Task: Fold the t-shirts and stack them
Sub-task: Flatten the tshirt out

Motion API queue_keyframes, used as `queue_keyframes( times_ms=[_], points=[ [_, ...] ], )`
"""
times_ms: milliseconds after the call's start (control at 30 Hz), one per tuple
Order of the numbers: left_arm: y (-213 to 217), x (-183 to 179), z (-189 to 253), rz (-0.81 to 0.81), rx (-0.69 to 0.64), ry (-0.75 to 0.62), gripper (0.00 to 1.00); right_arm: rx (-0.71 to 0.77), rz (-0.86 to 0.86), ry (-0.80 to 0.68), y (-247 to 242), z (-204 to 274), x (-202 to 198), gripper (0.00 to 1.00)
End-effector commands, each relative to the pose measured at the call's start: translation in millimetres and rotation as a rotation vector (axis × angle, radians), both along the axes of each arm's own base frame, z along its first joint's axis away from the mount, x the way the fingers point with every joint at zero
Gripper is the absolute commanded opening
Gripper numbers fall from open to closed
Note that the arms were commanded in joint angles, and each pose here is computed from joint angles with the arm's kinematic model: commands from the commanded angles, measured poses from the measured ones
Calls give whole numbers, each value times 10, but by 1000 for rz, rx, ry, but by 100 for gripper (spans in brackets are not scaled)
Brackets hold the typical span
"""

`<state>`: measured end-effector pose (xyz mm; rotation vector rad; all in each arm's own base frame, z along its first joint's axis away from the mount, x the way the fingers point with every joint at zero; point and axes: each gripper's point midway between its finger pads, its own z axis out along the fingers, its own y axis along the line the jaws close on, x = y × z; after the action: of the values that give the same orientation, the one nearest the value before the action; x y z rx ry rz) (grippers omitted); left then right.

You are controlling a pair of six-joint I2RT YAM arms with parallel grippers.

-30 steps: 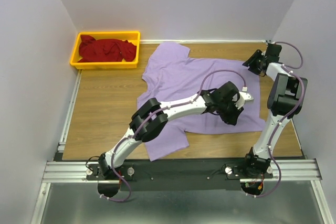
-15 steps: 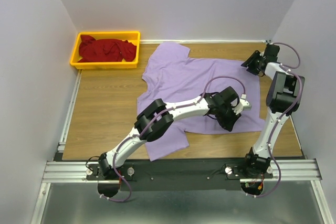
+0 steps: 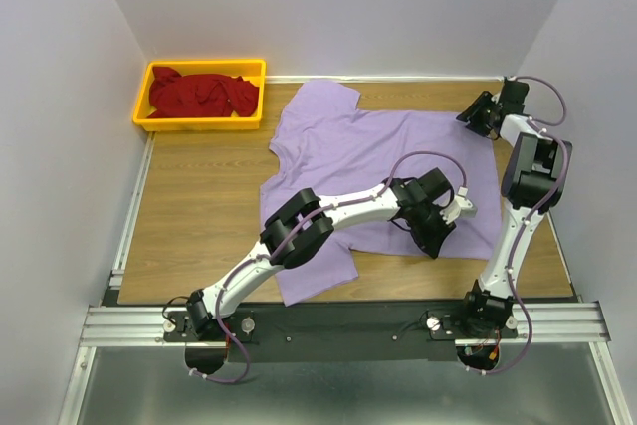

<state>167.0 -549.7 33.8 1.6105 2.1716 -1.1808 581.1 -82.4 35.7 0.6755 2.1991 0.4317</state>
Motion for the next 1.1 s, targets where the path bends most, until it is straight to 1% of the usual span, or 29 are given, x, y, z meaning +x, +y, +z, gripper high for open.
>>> queue_keyframes(
  times_ms=[0, 333, 400, 467, 500, 533, 567, 600, 667, 700, 767, 800, 833, 867, 900, 967, 1000, 1033, 1067],
  points=[
    [136, -222, -222, -65, 70, 72, 25, -8, 27, 34, -15, -258, 38, 53],
    [124, -224, -185, -77, 58, 74, 26, -27, 50, 11, -54, -315, 209, 54],
    [88, -205, -128, -75, 42, 66, 29, -39, 55, 2, -70, -283, 236, 54],
    [30, -174, -56, -68, 16, 46, 36, -44, 58, -6, -73, -247, 251, 54],
    [-3, -154, 58, -60, -6, 34, 39, -42, 65, -12, -61, -214, 252, 54],
    [-33, -90, 117, -40, -25, 8, 43, -35, 73, -30, -40, -114, 263, 54],
    [-59, -52, 284, -21, -53, -16, 45, -30, 79, -37, -23, -64, 259, 54],
    [-67, -8, 355, 22, -55, -14, 45, -21, 82, -38, -4, -41, 243, 54],
    [-45, 194, 523, 105, -78, -37, 46, 4, 98, -56, 56, 75, 233, 54],
    [28, 269, 641, 148, -82, -48, 46, 11, 107, -78, 88, 207, 241, 54],
    [112, 431, 825, 244, -108, -46, 46, 51, 142, -96, 231, 328, 222, 54],
    [315, 581, 908, 315, -98, -74, 46, 57, 154, -113, 282, 441, 218, 54],
    [416, 656, 958, 360, -98, -81, 46, 76, 182, -121, 384, 490, 208, 54],
    [659, 811, 997, 448, -81, -82, 46, 88, 209, -123, 528, 521, 196, 54],
    [793, 877, 1000, 490, -68, -77, 46, 92, 229, -136, 618, 610, 192, 54],
    [1106, 1018, 933, 576, -26, -63, 46, 104, 282, -142, 916, 673, 176, 54],
    [1352, 991, 836, 621, 16, -39, 45, 110, 299, -142, 1025, 684, 168, 54],
    [1590, 1152, 785, 687, 37, -34, 45, 119, 338, -144, 1247, 706, 152, 54],
    [1842, 1110, 678, 727, 75, -30, 45, 127, 352, -142, 1353, 715, 146, 54]
  ],
)
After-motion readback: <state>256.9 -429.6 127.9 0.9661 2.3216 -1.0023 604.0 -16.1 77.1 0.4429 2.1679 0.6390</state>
